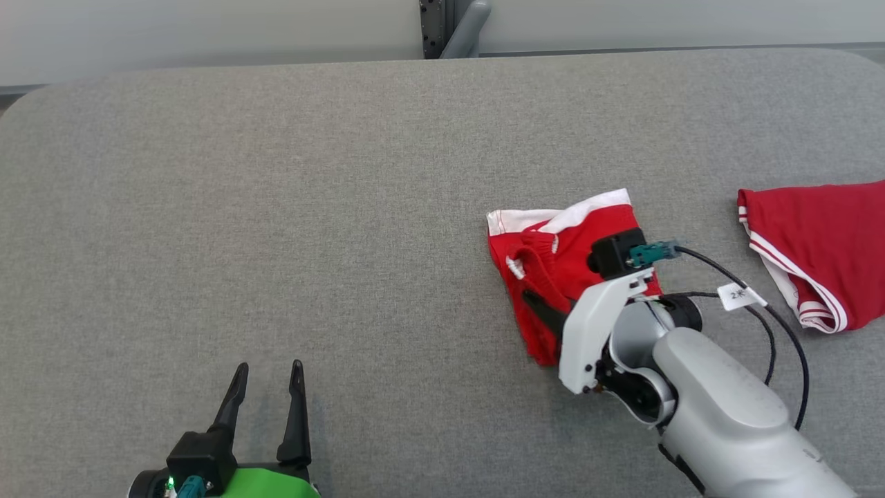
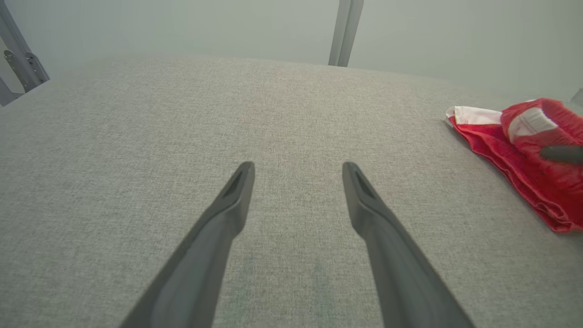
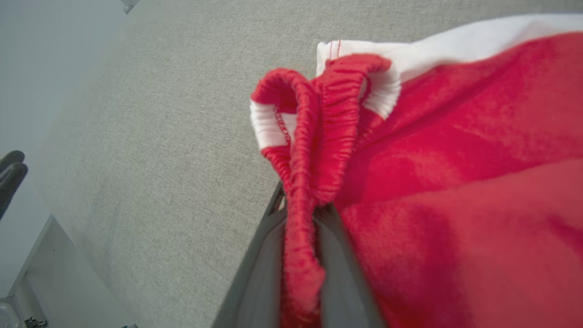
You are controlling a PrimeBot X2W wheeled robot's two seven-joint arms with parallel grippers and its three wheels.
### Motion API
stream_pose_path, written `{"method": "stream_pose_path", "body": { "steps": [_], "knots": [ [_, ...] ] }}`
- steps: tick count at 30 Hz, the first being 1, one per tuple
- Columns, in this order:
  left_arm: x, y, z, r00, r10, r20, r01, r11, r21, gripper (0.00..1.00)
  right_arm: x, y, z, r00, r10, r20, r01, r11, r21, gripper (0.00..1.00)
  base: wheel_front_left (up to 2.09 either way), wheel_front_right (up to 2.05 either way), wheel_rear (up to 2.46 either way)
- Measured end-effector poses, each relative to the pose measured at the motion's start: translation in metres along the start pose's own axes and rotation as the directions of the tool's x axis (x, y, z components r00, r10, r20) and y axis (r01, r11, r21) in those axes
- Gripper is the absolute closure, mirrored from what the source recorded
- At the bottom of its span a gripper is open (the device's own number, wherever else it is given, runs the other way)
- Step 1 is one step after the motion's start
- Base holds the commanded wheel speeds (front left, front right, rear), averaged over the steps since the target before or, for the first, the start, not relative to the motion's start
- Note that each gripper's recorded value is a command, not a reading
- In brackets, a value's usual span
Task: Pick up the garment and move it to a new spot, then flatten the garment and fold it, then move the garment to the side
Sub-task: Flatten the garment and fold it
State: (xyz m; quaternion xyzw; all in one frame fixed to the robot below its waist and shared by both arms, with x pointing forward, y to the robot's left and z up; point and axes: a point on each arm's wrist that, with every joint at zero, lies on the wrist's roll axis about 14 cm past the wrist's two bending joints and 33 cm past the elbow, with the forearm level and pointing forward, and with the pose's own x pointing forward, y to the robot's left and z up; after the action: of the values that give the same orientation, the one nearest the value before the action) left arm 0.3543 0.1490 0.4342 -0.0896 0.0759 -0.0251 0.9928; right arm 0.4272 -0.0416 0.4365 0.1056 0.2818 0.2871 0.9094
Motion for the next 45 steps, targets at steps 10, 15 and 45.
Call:
{"method": "stream_pose_path", "body": {
  "steps": [10, 15, 45],
  "knots": [
    [-0.001, 0.0, -0.011, 0.999, -0.004, -0.035, 0.004, 1.0, 0.003, 0.0, 0.027, 0.014, 0.008, 1.0, -0.019, 0.021, 0.02, 0.999, -0.034, 1.0, 0.0, 0.0, 0.0],
    [-0.003, -0.004, -0.013, 0.999, -0.012, -0.04, 0.012, 1.0, -0.006, 0.0, 0.032, 0.021, 0.005, 1.0, -0.015, 0.011, 0.015, 0.999, -0.048, 0.85, 0.0, 0.0, 0.0],
    [-0.013, -0.003, -0.011, 0.999, 0.02, -0.032, -0.021, 0.999, -0.04, 0.0, -0.054, -0.06, 0.03, 0.863, -0.205, 0.461, 0.343, 0.909, -0.239, 1.0, 0.0, 0.0, 0.0]
  ]
}}
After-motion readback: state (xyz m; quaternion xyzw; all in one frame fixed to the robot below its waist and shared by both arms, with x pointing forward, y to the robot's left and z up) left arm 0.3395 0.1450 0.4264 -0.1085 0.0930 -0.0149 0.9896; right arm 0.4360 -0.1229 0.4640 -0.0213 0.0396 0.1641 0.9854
